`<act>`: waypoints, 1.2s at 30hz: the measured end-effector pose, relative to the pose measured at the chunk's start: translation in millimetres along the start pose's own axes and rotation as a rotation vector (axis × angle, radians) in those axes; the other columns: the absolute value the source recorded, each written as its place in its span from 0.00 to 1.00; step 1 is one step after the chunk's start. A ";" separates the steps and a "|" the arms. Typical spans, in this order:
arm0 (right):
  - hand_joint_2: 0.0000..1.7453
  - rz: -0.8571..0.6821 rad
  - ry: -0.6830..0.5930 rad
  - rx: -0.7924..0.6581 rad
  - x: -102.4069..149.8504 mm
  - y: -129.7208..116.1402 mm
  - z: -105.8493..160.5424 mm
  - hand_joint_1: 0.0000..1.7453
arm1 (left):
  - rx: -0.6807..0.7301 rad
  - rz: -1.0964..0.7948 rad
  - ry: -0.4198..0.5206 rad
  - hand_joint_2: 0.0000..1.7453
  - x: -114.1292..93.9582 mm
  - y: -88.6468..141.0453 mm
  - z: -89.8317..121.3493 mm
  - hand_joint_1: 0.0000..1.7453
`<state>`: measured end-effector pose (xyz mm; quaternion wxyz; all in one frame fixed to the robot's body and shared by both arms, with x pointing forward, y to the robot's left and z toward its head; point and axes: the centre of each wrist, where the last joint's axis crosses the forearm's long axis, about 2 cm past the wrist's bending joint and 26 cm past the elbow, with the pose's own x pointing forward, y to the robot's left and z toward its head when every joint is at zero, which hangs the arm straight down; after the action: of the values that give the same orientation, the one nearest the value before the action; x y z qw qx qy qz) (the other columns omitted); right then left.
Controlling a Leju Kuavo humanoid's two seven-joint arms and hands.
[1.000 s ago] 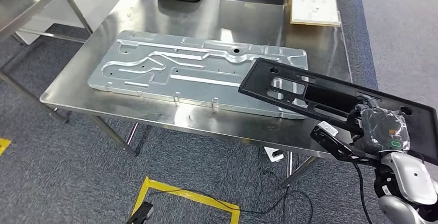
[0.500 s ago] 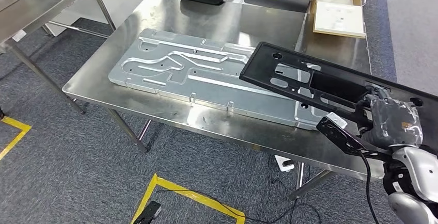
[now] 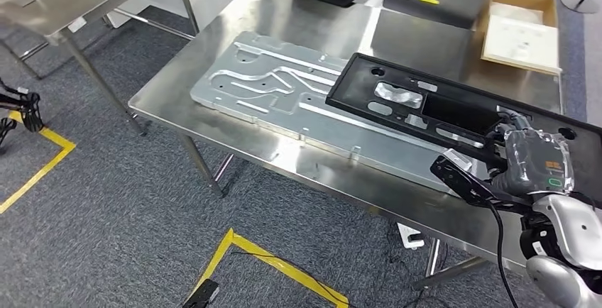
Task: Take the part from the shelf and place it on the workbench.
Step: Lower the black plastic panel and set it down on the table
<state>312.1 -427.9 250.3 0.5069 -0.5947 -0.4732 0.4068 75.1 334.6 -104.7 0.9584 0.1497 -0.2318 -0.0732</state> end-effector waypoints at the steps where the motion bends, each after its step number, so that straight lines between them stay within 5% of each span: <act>1: 1.00 0.003 0.001 0.003 -0.3 0.5 0.0 1.00 | -0.002 0.000 0.003 1.00 -0.9 0.0 0.3 0.00; 13: 1.00 0.051 0.060 0.162 -15.6 33.7 8.4 1.00 | -0.016 0.003 -0.012 1.00 -1.4 1.3 0.0 0.00; 30: 1.00 0.065 0.227 0.333 -70.1 81.3 37.5 1.00 | -0.024 0.034 0.000 1.00 -5.4 11.0 -1.2 0.00; 34: 0.00 0.069 0.284 0.344 -89.2 86.3 46.0 0.00 | -0.050 0.055 -0.006 1.00 -5.4 11.7 -1.5 0.00; 36: 0.00 0.072 0.311 0.361 -98.4 91.3 53.5 0.00 | -0.066 0.061 -0.006 1.00 -5.8 11.3 -1.3 0.00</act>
<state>252.5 -515.7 152.2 0.6570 -0.5664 -0.2877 0.4059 71.4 346.8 -104.7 0.9639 0.1108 -0.2364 -0.0520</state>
